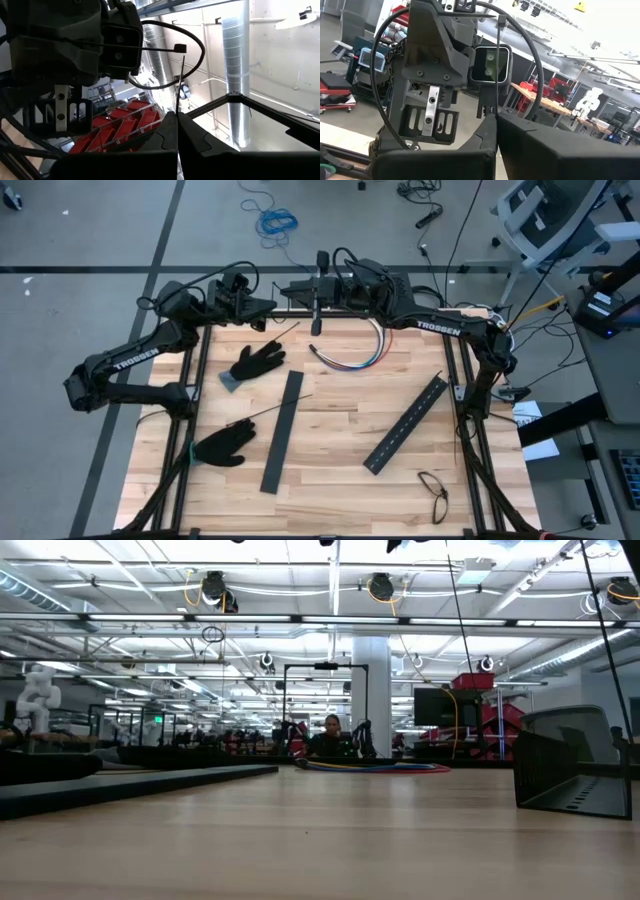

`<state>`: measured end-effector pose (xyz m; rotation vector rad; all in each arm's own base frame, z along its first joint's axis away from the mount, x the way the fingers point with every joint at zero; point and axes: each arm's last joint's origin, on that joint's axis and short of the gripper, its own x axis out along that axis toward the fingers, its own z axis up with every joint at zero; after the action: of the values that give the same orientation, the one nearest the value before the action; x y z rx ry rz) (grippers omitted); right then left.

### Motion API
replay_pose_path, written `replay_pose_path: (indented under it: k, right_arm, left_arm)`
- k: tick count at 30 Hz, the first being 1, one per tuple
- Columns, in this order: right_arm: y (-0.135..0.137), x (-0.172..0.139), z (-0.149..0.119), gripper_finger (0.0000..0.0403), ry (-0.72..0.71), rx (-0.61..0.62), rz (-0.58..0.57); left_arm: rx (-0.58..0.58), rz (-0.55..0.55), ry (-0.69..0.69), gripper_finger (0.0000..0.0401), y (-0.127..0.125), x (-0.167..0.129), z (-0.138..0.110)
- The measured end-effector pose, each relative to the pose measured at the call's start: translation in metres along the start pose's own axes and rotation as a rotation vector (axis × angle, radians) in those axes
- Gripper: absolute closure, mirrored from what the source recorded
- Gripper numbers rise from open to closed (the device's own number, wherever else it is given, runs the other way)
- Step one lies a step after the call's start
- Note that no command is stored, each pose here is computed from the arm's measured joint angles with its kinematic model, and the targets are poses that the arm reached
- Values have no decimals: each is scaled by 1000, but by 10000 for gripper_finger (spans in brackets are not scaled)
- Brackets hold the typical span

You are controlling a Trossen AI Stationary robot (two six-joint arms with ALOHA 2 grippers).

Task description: Ziptie cables

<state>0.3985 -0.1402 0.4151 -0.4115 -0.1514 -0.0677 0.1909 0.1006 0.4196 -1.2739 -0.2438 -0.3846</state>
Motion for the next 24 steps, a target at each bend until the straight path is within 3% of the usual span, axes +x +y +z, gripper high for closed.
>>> replay_pose_path:
  k: [24]
  right_arm:
    - [2,0,0,403,-4,4,28]
  left_arm:
    - [-1,0,-8,401,0,0,0]
